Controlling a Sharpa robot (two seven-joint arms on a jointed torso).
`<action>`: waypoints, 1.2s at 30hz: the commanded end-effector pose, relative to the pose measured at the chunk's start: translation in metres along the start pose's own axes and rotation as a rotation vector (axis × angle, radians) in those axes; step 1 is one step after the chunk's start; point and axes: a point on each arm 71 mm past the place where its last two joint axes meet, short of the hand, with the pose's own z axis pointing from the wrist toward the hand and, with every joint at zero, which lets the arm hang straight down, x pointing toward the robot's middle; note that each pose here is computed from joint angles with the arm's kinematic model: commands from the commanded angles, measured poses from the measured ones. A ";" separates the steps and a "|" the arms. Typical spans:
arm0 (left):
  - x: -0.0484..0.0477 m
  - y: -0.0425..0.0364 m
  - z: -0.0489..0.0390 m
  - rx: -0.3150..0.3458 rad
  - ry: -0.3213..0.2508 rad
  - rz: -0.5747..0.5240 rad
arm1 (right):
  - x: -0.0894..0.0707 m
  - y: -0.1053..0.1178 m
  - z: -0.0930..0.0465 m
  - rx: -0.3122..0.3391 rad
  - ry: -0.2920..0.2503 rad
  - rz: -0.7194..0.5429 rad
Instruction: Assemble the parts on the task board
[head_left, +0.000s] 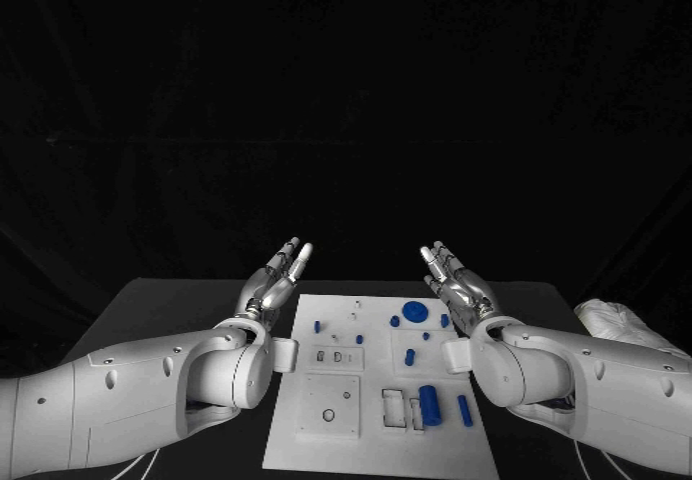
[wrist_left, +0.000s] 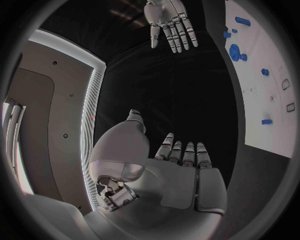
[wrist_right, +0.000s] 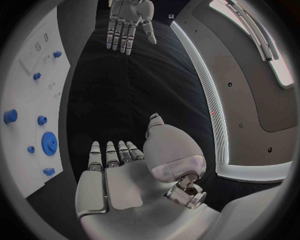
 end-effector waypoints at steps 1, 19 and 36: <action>0.0039 -0.0053 0.0004 0.053 0.033 -0.084 | 0.010 0.000 -0.002 0.019 0.162 0.136; 0.0016 -0.0065 -0.0083 0.005 0.227 -0.185 | -0.002 0.004 -0.016 0.024 0.399 0.083; 0.0107 -0.0047 -0.0237 -0.129 0.373 -0.238 | -0.017 0.101 0.000 -0.142 0.469 -0.887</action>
